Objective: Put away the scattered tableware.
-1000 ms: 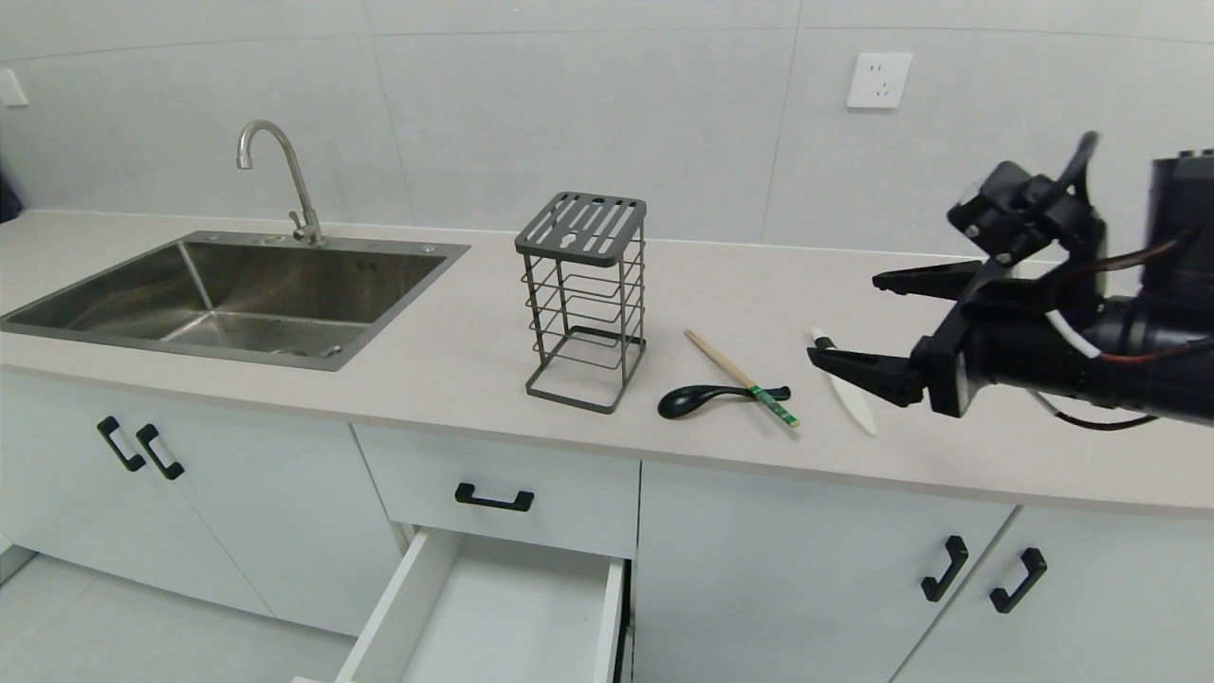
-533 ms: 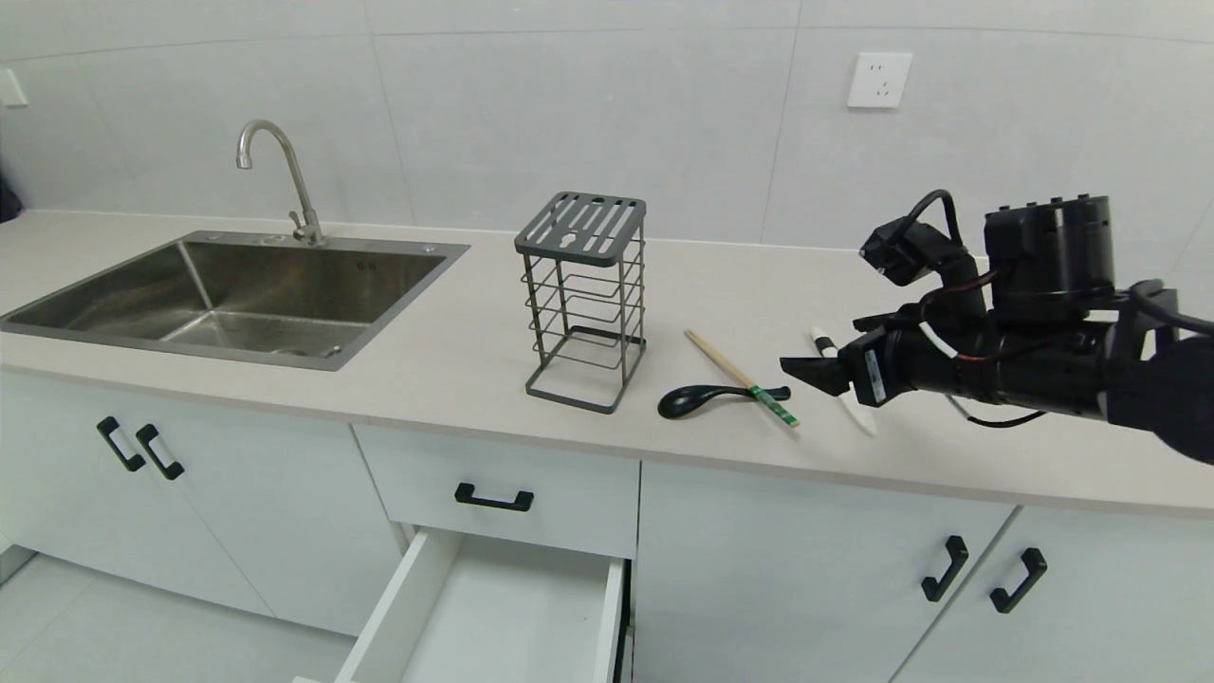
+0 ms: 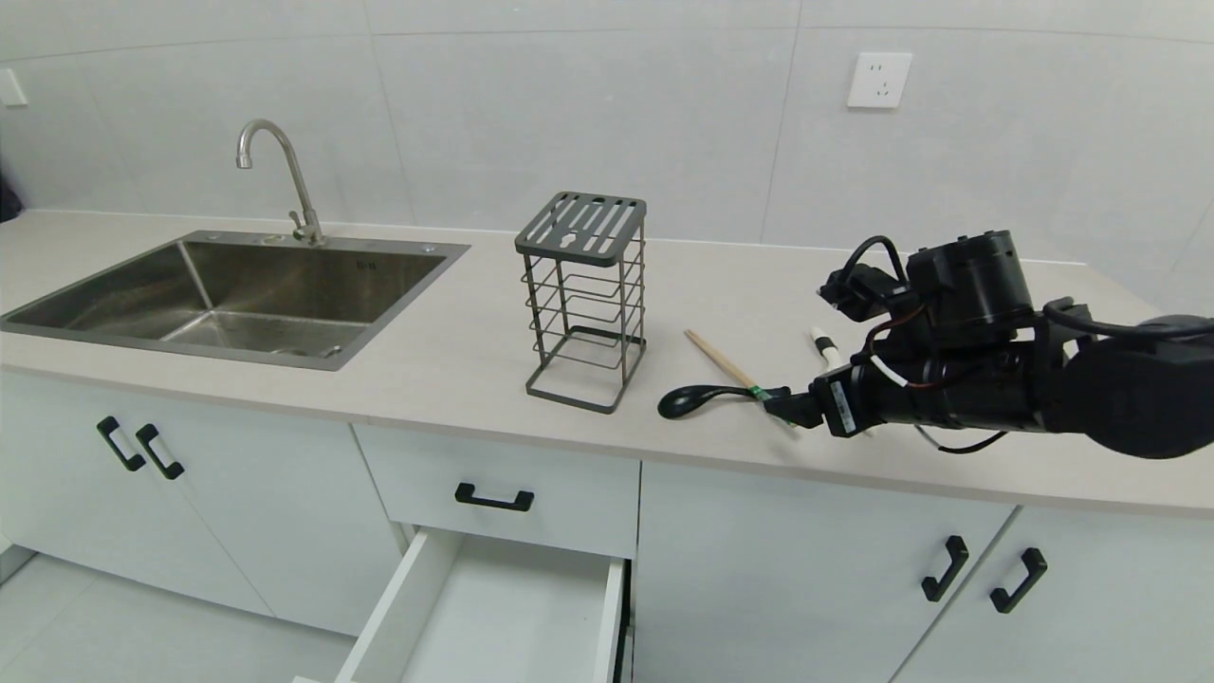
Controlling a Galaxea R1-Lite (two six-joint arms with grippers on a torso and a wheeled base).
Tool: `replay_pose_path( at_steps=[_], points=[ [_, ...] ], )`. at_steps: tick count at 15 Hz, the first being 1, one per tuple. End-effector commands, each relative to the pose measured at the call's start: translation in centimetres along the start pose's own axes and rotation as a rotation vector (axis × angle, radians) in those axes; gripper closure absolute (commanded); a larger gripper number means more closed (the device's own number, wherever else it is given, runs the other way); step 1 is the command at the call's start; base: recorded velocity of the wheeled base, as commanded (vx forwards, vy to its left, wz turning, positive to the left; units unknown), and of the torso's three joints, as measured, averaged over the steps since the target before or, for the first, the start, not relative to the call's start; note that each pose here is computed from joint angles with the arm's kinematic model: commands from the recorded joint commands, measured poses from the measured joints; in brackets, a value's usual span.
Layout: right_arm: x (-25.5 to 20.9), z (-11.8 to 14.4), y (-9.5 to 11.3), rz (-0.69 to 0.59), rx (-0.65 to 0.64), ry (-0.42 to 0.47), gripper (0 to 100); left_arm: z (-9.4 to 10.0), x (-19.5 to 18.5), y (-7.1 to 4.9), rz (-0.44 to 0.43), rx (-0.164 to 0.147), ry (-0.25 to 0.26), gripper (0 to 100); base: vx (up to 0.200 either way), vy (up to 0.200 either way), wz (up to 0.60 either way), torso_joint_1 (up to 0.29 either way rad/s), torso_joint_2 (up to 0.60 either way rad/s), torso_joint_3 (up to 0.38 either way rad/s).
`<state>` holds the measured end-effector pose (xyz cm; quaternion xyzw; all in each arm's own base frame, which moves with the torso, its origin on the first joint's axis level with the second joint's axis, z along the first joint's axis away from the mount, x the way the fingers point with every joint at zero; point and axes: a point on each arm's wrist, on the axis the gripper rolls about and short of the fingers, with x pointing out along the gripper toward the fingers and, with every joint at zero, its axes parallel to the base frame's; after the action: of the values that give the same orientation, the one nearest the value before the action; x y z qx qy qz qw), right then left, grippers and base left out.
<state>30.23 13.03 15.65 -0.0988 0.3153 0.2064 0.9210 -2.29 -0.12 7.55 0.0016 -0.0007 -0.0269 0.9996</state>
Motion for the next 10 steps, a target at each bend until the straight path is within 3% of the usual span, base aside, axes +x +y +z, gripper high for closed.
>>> replay_pose_path(
  at_steps=[1, 5, 10],
  points=[
    [1.2, -0.7, 0.8, 0.005, -0.003, 0.036, 0, 0.0, 0.0, 0.0, 0.0, 0.0, 0.001, 0, 0.0, 0.0, 0.0, 0.0, 0.0, 0.0],
    [2.9, -0.5, 1.3, -0.016, 0.037, 0.012, 0, 0.0, 0.0, 0.0, 0.0, 0.0, 0.001, 0, 0.0, 0.0, 0.0, 0.0, 0.0, 0.0],
    [4.0, -1.2, 0.9, -0.027, 0.039, 0.045, 0, 0.0, 0.0, 0.0, 0.0, 0.0, 0.001, 0, 0.0, 0.0, 0.0, 0.0, 0.0, 0.0]
  ],
)
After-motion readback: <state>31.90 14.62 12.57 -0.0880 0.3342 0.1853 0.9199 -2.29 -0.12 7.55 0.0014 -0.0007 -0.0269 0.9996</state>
